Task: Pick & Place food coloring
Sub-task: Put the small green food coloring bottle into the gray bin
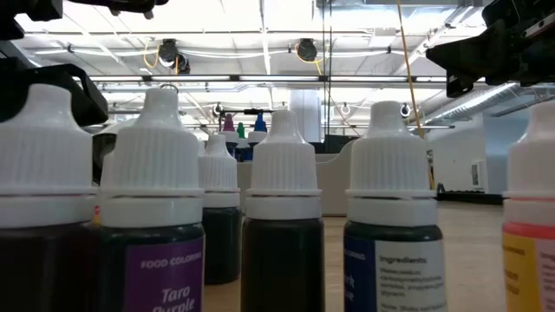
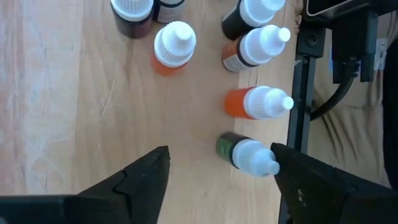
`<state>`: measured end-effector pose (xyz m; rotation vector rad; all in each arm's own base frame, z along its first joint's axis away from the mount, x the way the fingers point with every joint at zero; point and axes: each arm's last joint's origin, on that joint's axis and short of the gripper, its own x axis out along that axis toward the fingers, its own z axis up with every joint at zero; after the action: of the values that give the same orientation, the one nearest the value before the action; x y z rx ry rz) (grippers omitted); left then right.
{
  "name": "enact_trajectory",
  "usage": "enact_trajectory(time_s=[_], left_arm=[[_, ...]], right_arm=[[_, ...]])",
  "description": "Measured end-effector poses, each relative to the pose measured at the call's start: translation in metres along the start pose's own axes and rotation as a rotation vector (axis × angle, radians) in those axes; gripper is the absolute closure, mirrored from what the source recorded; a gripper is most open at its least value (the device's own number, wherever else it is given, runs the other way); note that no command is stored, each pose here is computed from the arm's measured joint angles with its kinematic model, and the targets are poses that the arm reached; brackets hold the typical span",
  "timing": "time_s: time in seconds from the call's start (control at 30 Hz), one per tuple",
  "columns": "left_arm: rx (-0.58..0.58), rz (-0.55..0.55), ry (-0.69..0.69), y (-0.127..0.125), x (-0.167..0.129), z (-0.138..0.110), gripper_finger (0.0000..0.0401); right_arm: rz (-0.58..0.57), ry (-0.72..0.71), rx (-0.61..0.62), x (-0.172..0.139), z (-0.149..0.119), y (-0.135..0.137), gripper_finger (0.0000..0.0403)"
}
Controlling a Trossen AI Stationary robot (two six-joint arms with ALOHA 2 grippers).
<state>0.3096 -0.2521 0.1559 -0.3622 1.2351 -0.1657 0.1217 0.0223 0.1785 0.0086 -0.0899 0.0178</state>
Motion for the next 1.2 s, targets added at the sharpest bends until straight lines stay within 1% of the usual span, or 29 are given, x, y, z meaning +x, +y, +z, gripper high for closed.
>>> enact_trajectory(time_s=[0.43, 0.73, 0.83, 0.97, 1.13, 1.2], left_arm=[[0.001, 0.004, -0.003, -0.0005, 0.0000, -0.0006, 0.0223], [0.004, -0.016, 0.016, -0.0014, 0.0000, -0.0014, 0.0311], [0.003, -0.029, 0.028, -0.0018, 0.0000, -0.0017, 0.0333], [0.013, -0.034, 0.034, -0.0023, 0.0000, -0.0022, 0.0336], [0.032, -0.039, 0.049, -0.0033, -0.0011, -0.0023, 0.0324], [0.053, -0.021, 0.072, -0.0055, -0.0052, -0.0006, 0.0325]], right_arm=[[0.000, 0.000, 0.000, 0.0000, 0.0001, 0.0000, 0.0403], [0.000, 0.000, 0.000, 0.0000, 0.0000, 0.0000, 0.0403], [0.000, 0.000, 0.000, 0.0000, 0.0000, 0.0000, 0.0403], [0.000, 0.000, 0.000, 0.0000, 0.0000, 0.0000, 0.0403], [0.000, 0.000, 0.000, 0.0000, 0.0000, 0.0000, 0.0403], [0.000, 0.000, 0.000, 0.0000, 0.0000, 0.0000, 0.0403]])
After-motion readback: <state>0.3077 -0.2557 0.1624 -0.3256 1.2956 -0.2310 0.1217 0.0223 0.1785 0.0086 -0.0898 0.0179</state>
